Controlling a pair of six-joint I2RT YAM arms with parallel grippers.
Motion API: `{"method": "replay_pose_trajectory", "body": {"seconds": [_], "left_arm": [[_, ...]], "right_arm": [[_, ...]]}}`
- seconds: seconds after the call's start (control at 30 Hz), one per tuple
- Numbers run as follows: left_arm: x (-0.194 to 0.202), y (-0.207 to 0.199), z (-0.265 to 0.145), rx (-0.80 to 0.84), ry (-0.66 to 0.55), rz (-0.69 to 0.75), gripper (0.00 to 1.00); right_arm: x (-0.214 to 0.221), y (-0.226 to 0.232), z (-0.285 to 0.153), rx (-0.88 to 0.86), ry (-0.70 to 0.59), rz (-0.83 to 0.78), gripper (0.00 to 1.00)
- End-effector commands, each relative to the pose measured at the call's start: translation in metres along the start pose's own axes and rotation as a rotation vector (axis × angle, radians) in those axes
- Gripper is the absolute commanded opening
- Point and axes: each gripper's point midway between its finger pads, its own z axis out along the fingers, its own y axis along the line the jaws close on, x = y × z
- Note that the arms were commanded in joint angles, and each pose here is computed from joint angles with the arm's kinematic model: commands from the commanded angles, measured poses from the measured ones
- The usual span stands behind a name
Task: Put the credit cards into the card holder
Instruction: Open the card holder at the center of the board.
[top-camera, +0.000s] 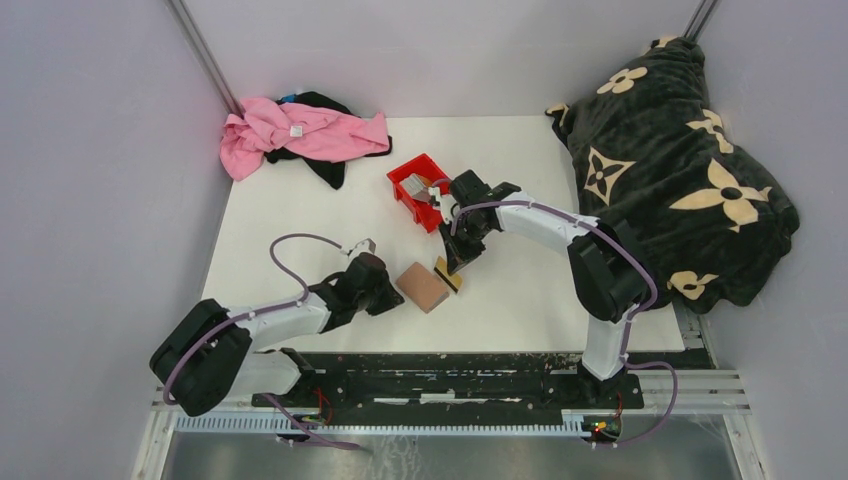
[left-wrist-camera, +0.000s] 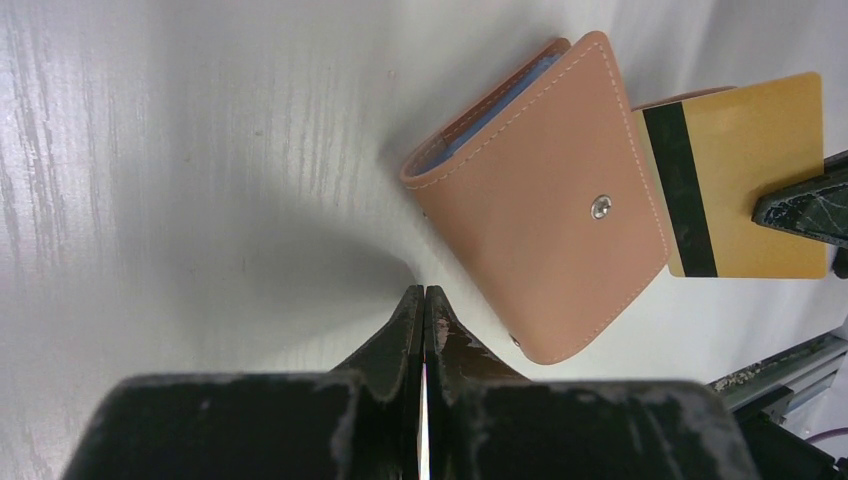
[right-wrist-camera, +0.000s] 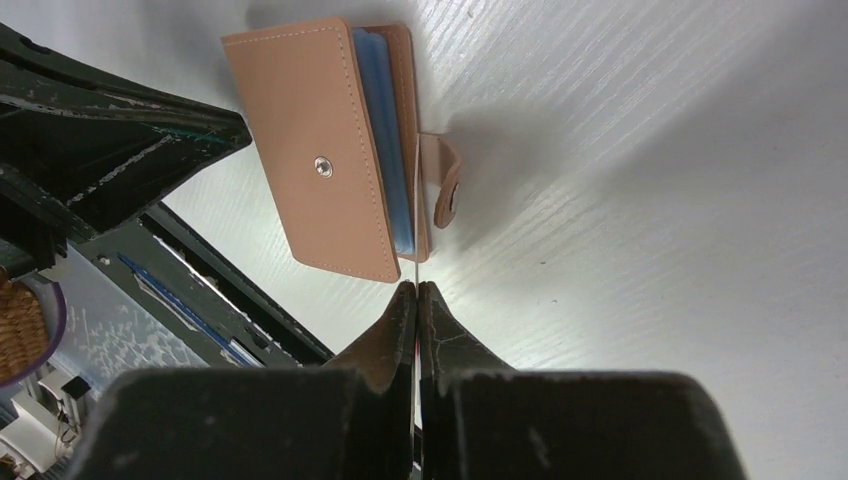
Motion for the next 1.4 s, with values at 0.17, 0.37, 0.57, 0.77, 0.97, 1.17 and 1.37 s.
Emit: {"method": "replay_pose_trajectory", "body": {"seconds": [0.17,0.37,0.57,0.77,0.97,1.17,1.37], "left_arm": [[-0.009,-0.004,0.006,-0.017,-0.026,0.050,0.03],[-0.011,-0.004,0.010,-0.031,-0.026,0.073,0.03],[-0.010,-0.003,0.014,-0.045,-0.016,0.089,0.03],[-0.007,0.001,0.016,-0.057,-0.006,0.089,0.03],[-0.006,0.003,0.016,-0.061,0.000,0.087,0.03],[-0.005,0.003,0.016,-0.064,0.001,0.088,0.03],[-0.004,0.005,0.017,-0.068,0.008,0.089,0.03]], "right_arm": [[-0.021,0.012,0.008,-0.066,-0.058,-0.007,0.01],[-0.023,0.019,0.015,-0.118,-0.076,0.027,0.01],[-0.021,0.020,0.020,-0.134,-0.074,0.045,0.01],[-0.016,0.014,0.024,-0.115,-0.069,0.044,0.01],[-0.016,0.006,0.022,-0.066,-0.083,0.029,0.01],[-0.017,0.004,0.020,-0.051,-0.102,0.027,0.01],[-0.019,0.002,0.018,-0.042,-0.111,0.028,0.01]]}}
